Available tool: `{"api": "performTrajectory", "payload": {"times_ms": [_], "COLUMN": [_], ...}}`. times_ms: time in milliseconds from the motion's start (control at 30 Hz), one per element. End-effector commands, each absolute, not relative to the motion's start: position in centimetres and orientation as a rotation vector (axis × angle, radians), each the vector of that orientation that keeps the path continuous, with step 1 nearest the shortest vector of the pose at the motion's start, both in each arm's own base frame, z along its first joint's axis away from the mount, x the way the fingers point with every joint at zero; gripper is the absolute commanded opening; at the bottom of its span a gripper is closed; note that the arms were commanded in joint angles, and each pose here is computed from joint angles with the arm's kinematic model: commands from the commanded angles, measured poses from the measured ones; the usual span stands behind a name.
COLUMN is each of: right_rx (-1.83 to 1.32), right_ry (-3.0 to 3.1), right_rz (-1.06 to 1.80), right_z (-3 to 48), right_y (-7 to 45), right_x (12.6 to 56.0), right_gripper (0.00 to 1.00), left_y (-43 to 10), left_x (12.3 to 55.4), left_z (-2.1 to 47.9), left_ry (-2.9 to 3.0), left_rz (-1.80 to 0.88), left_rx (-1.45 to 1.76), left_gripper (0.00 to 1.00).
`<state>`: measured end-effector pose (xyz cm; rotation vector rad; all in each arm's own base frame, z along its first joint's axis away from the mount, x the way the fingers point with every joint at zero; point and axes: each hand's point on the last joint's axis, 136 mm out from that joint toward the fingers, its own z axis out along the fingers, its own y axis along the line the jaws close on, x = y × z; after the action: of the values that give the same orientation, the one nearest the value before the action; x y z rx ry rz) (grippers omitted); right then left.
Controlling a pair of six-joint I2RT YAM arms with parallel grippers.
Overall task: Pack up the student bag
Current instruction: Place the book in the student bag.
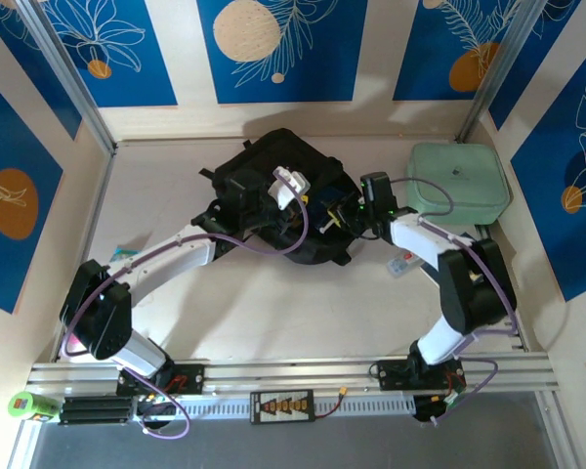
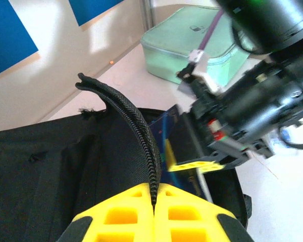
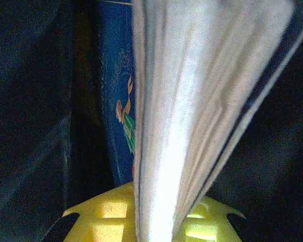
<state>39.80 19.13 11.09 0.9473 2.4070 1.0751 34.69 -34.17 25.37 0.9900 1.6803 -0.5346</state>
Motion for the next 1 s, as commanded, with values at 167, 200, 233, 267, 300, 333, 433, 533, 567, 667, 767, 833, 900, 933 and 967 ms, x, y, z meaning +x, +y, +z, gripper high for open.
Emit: {"api": "performTrajectory", "payload": {"times_ms": [167, 200, 233, 267, 300, 333, 433, 533, 567, 667, 767, 833, 900, 933, 967], "right_rx": [0.943, 0.939, 0.941, 0.936, 0.931, 0.921, 0.899, 0.905, 0.906, 0.893, 0.867, 0.839, 0.808, 0.804, 0.786], "right_ry": [2.454, 2.459, 2.462, 2.456, 2.444, 2.422, 2.407, 2.416, 2.414, 2.414, 2.429, 2.432, 2.439, 2.448, 2.454], "right_rz": [1.070, 1.070, 1.078, 1.100, 1.121, 1.146, 1.173, 1.190, 1.195, 1.200, 1.184, 1.164, 1.134, 1.113, 1.095], "right_z": [7.8, 7.5, 7.1, 6.8, 6.7, 6.6, 6.2, 5.7, 5.9, 6.7, 8.2, 9.5, 10.6, 11.1, 11.7], "right_y": [22.4, 22.9, 23.3, 23.8, 24.3, 24.7, 25.4, 25.5, 25.3, 24.8, 23.7, 22.9, 21.8, 21.1, 20.5], "right_x": [44.4, 44.7, 45.0, 45.3, 45.5, 45.8, 46.2, 46.0, 45.9, 44.8, 43.0, 41.5, 39.7, 38.6, 37.5], "right_gripper": [0.03, 0.05, 0.07, 0.08, 0.10, 0.11, 0.16, 0.22, 0.26, 0.41, 0.56, 0.64, 0.68, 0.70, 0.71], "left_y": [-34.8, -34.7, -34.5, -34.5, -34.4, -34.2, -34.0, -33.7, -33.6, -33.5, -32.9, -32.3, -31.4, -31.0, -30.6], "left_x": [34.3, 34.4, 34.5, 34.6, 34.8, 34.9, 35.3, 35.6, 35.6, 35.8, 36.2, 36.8, 37.5, 37.7, 37.8], "left_z": [29.7, 29.6, 29.7, 29.6, 29.5, 29.4, 29.0, 28.7, 28.6, 28.2, 27.5, 26.7, 25.6, 24.9, 24.2], "left_ry": [1.539, 1.542, 1.539, 1.542, 1.546, 1.552, 1.570, 1.586, 1.587, 1.594, 1.628, 1.668, 1.716, 1.738, 1.759], "left_rz": [-0.596, -0.589, -0.578, -0.571, -0.566, -0.558, -0.552, -0.554, -0.555, -0.555, -0.545, -0.549, -0.551, -0.554, -0.557], "left_rx": [0.938, 0.936, 0.930, 0.925, 0.920, 0.916, 0.903, 0.890, 0.888, 0.884, 0.861, 0.831, 0.801, 0.789, 0.784], "left_gripper": [0.00, 0.00, 0.00, 0.00, 0.00, 0.00, 0.00, 0.00, 0.00, 0.00, 0.00, 0.00, 0.00, 0.00, 0.00]}}
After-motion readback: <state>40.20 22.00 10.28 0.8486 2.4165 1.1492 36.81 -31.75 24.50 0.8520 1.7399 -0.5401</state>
